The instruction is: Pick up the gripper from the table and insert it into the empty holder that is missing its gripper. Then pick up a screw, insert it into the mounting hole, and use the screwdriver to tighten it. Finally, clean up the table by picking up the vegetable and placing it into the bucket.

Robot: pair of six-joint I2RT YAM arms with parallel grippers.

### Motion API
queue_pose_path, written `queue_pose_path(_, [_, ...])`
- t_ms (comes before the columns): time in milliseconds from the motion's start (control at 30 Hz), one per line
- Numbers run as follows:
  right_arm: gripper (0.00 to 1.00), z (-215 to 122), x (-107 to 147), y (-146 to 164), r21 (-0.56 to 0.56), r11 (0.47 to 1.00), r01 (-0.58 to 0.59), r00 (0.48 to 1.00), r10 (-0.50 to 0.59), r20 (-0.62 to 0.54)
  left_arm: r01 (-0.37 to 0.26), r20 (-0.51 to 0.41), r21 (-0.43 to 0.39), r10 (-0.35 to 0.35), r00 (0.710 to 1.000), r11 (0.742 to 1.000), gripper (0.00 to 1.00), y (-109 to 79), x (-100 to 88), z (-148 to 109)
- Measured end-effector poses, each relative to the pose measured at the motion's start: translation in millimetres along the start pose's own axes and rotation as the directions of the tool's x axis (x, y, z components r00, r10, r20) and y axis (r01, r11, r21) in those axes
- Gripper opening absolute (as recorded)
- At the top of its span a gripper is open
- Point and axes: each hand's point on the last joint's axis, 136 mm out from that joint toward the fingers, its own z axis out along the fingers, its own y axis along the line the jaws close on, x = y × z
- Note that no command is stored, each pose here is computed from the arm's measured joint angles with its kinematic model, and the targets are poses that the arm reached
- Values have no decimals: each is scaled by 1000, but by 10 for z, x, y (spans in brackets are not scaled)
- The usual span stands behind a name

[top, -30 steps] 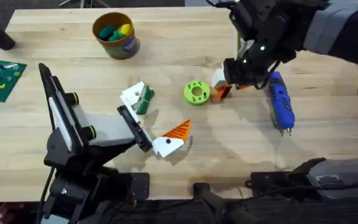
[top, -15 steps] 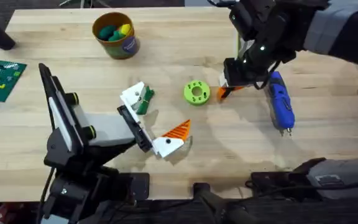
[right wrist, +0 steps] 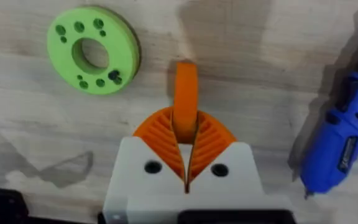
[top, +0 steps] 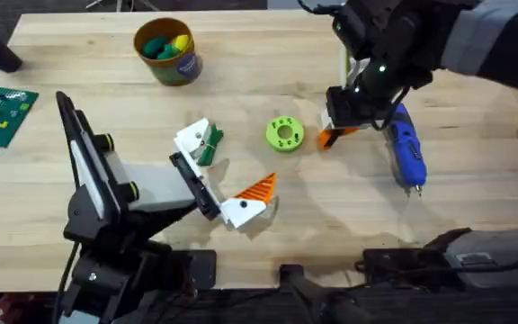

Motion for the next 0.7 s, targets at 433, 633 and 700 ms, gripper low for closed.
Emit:
queue_pose_path(433, [18,-642,-128,51,-11,998,65,997,-64,47,0,0,0,0,1000,1000,986,0,-1,0])
queue_pose_path(633, [18,-859,-112,46,-26,997,70,993,-67,96,0,0,0,0,1000,1000,986,0,-1,0])
queue_pose_path(700, [18,-898,-83,35,-26,997,70,993,-67,96,0,0,0,0,1000,1000,986,0,-1,0])
